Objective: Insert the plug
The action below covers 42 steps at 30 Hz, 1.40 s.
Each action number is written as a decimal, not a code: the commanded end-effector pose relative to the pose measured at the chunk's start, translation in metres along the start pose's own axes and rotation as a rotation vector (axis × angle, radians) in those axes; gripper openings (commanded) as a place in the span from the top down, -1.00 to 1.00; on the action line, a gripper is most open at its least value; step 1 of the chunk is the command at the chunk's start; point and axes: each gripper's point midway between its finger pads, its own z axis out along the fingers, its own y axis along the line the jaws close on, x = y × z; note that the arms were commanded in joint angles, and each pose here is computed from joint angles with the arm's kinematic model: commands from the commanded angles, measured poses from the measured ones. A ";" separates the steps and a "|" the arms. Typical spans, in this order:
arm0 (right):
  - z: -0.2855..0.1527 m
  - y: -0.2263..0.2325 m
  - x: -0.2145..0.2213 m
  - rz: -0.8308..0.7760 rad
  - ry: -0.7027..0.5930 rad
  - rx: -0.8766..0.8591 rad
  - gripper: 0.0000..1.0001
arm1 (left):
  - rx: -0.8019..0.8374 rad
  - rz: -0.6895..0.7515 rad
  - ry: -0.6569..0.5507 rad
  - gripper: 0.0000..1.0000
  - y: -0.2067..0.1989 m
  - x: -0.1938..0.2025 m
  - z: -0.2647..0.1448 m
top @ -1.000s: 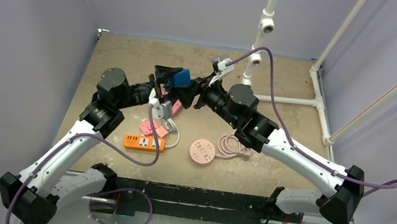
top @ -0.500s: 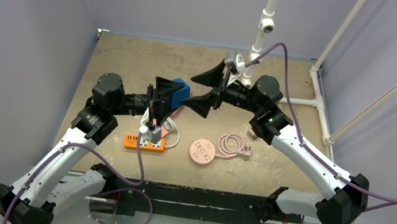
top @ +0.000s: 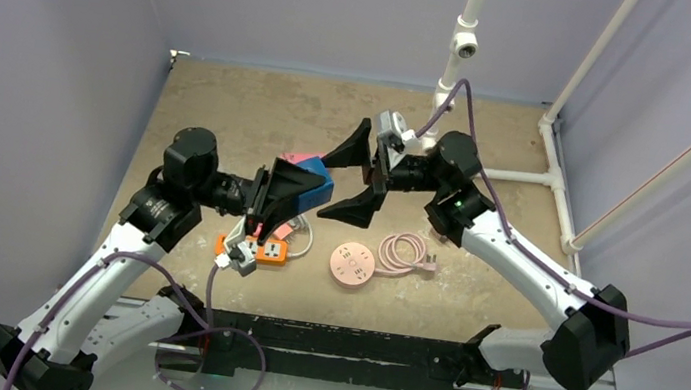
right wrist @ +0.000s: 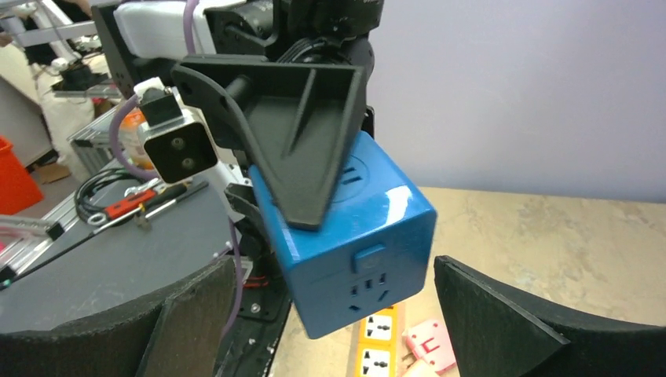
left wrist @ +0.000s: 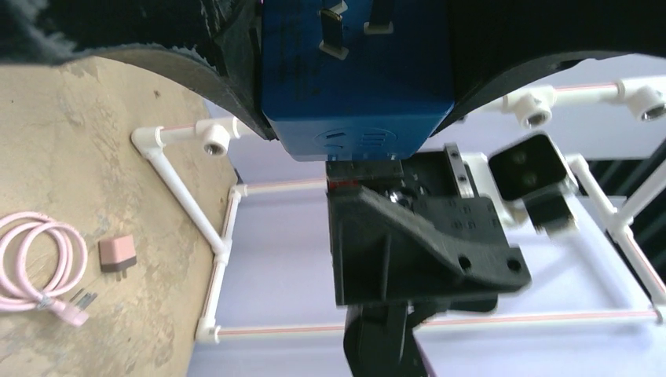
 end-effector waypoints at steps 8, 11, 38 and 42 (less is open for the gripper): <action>-0.007 -0.018 -0.014 -0.061 -0.013 0.025 -0.98 | -0.021 0.173 -0.163 1.00 0.016 -0.037 0.002; -0.024 -0.027 -0.022 -0.096 -0.007 0.057 -0.98 | -0.024 0.178 -0.174 1.00 0.016 -0.041 0.001; -0.007 0.028 -0.008 -0.134 -0.043 -0.205 -0.98 | -0.069 0.217 -0.302 1.00 0.015 -0.037 0.013; 0.000 0.037 -0.006 -0.122 -0.047 -0.232 -0.96 | -0.068 0.220 -0.298 1.00 0.015 -0.032 0.014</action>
